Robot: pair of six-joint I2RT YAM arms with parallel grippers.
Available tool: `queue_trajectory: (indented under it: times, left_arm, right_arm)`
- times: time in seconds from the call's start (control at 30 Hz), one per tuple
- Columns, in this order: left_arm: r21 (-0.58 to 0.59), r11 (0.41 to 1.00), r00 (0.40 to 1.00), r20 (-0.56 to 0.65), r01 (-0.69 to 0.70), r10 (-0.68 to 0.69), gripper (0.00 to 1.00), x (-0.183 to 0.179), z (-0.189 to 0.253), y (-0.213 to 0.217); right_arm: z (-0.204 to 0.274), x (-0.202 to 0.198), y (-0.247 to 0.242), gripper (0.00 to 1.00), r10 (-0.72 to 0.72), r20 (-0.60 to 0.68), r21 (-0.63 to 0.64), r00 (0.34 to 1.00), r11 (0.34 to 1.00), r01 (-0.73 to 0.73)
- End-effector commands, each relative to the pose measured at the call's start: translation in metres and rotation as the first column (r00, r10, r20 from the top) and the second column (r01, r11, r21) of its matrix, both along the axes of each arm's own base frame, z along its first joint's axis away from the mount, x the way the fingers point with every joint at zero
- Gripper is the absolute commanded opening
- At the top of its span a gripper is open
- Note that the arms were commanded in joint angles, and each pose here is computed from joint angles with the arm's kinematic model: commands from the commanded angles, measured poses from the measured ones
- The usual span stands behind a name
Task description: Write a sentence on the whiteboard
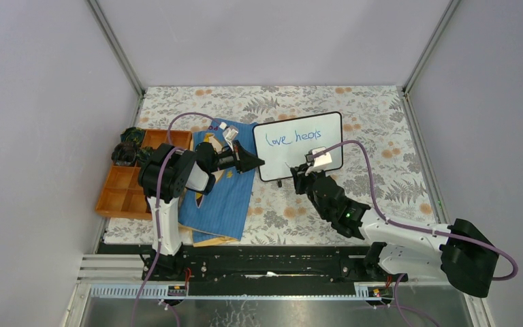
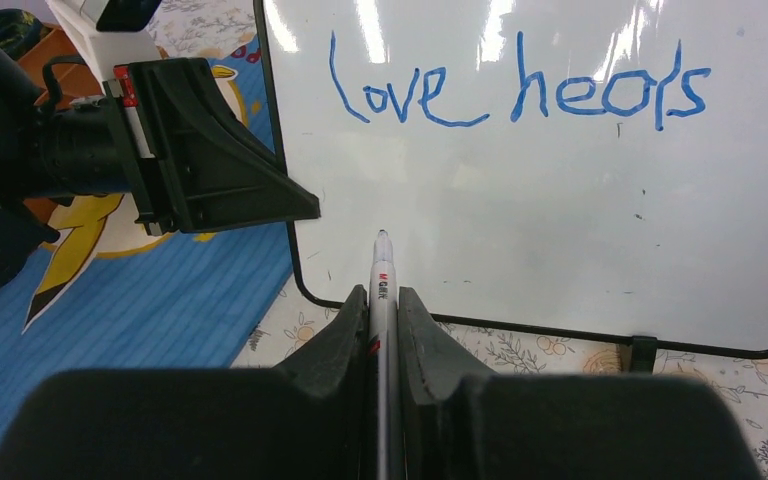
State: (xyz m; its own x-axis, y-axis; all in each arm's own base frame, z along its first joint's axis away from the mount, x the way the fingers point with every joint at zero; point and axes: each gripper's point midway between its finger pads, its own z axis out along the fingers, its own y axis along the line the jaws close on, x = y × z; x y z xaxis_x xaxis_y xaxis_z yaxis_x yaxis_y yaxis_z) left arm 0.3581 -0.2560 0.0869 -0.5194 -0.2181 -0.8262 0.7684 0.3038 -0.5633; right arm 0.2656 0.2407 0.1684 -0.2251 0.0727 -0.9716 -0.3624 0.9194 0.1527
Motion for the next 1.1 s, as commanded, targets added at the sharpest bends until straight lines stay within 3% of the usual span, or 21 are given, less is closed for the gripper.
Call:
queue_trajectory:
  times: [0.0, 0.43, 1.07]
  left_arm:
    - [0.096, 0.994, 0.991, -0.119, -0.049, 0.06, 0.0, 0.001, -0.047, 0.011]
    - [0.101, 0.994, 0.992, -0.116, -0.047, 0.059, 0.0, 0.0, -0.047, 0.01]
    - [0.103, 0.994, 0.991, -0.117, -0.046, 0.058, 0.0, 0.001, -0.048, 0.01]
  right_arm:
    - [0.018, 0.003, 0.003, 0.0, -0.022, 0.038, 0.076, 0.999, 0.997, 0.019]
    - [0.035, -0.006, 0.021, 0.0, 0.091, 0.097, -0.003, 0.991, 0.996, -0.091]
    - [0.029, -0.006, 0.012, 0.0, 0.016, 0.105, 0.001, 0.994, 1.0, -0.016]
